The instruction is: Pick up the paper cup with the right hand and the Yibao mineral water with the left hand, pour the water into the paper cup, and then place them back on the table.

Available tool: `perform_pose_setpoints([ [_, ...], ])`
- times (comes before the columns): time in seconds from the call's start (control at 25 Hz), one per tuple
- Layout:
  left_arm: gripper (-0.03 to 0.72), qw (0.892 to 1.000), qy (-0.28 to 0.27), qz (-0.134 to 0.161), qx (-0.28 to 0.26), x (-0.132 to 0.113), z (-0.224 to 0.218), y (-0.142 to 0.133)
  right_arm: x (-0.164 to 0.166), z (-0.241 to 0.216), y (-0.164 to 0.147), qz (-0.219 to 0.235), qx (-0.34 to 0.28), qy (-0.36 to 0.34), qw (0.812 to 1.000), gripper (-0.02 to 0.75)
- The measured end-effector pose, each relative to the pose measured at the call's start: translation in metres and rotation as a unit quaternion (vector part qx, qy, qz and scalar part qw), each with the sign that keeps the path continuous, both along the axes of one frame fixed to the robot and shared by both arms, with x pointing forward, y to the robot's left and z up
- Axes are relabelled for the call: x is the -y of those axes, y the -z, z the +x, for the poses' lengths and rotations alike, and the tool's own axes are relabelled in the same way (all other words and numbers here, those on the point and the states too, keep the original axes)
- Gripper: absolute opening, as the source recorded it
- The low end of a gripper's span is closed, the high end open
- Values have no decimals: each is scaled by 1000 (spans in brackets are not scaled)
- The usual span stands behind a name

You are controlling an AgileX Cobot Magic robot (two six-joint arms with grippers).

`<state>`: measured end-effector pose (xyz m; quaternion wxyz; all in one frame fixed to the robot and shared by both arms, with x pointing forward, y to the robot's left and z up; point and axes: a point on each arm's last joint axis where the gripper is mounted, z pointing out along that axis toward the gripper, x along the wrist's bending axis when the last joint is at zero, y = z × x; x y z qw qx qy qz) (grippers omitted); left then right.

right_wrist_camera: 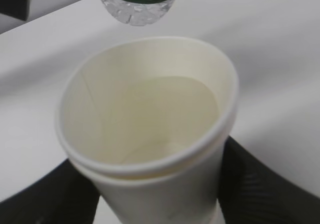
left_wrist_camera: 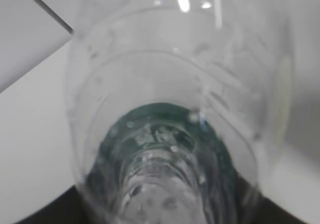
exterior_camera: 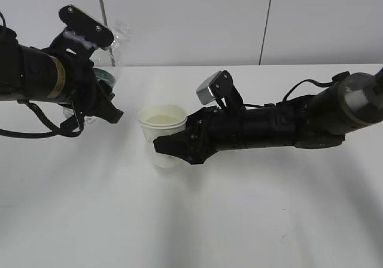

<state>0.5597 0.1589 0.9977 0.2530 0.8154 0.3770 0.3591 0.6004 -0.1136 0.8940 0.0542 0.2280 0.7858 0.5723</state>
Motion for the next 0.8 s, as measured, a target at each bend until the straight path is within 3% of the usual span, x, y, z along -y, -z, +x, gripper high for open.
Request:
perform_pose_setpoints([
  [0.44,321,994,-8,-110,-1,-24,15,-4,0,1,-1,5,-2,7,1000,509],
  [0.8,321,981,37,-189,19,-40,26,-8,1,5,-3,16,10,28,999,508],
])
